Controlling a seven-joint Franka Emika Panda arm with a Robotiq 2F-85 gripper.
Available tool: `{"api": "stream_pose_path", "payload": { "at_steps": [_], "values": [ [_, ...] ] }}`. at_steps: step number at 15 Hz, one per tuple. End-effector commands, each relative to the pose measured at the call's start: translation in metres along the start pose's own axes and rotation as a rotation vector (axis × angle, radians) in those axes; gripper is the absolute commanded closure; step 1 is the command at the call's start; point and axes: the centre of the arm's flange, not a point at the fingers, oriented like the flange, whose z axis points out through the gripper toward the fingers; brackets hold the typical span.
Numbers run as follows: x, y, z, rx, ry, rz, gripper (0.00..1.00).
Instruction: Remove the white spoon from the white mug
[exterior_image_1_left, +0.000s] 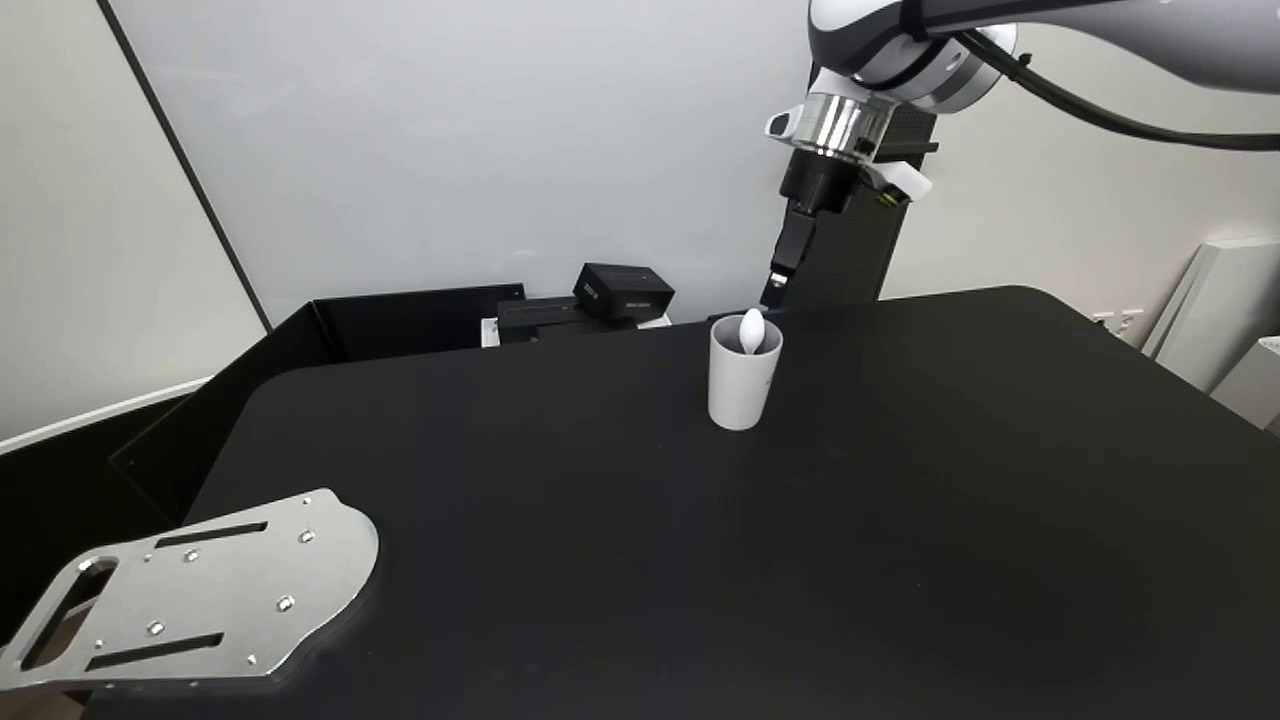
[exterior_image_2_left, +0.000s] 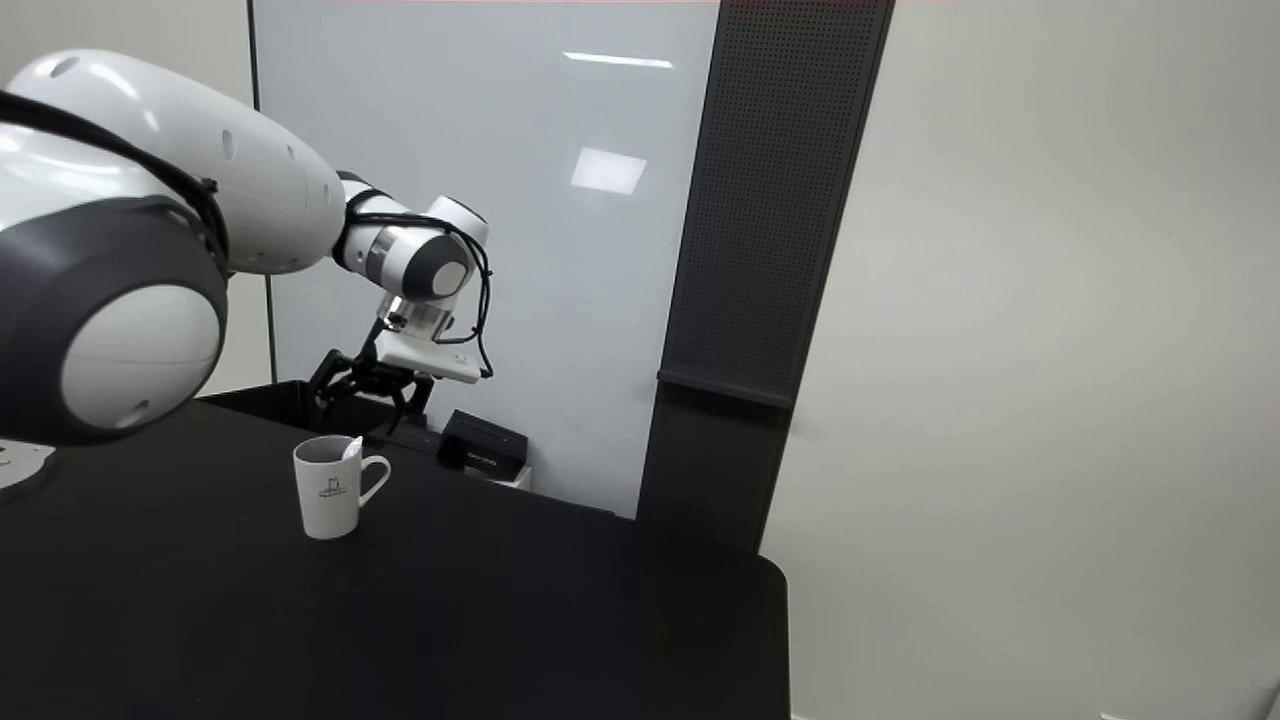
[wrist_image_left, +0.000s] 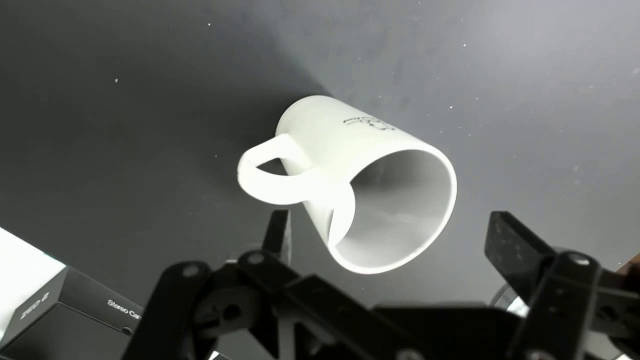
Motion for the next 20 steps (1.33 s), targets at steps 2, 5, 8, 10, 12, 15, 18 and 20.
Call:
{"api": "stream_pose_path", "payload": {
  "at_steps": [2, 5, 8, 10, 12, 15, 18, 20],
  "values": [
    [0.050, 0.042, -0.006, 0.037, -0.006, -0.073, 0.00],
    [0.052, 0.039, 0.001, 0.047, -0.018, -0.093, 0.00],
    [0.051, 0.039, 0.006, 0.054, -0.023, -0.103, 0.00],
    [0.050, 0.040, 0.010, 0.056, -0.025, -0.105, 0.00],
    [0.049, 0.041, 0.014, 0.059, -0.029, -0.107, 0.00],
    [0.048, 0.041, 0.018, 0.063, -0.034, -0.107, 0.00],
    [0.048, 0.042, 0.018, 0.056, -0.036, -0.101, 0.33],
    [0.046, 0.042, 0.016, 0.044, -0.038, -0.099, 0.49]
  ]
}}
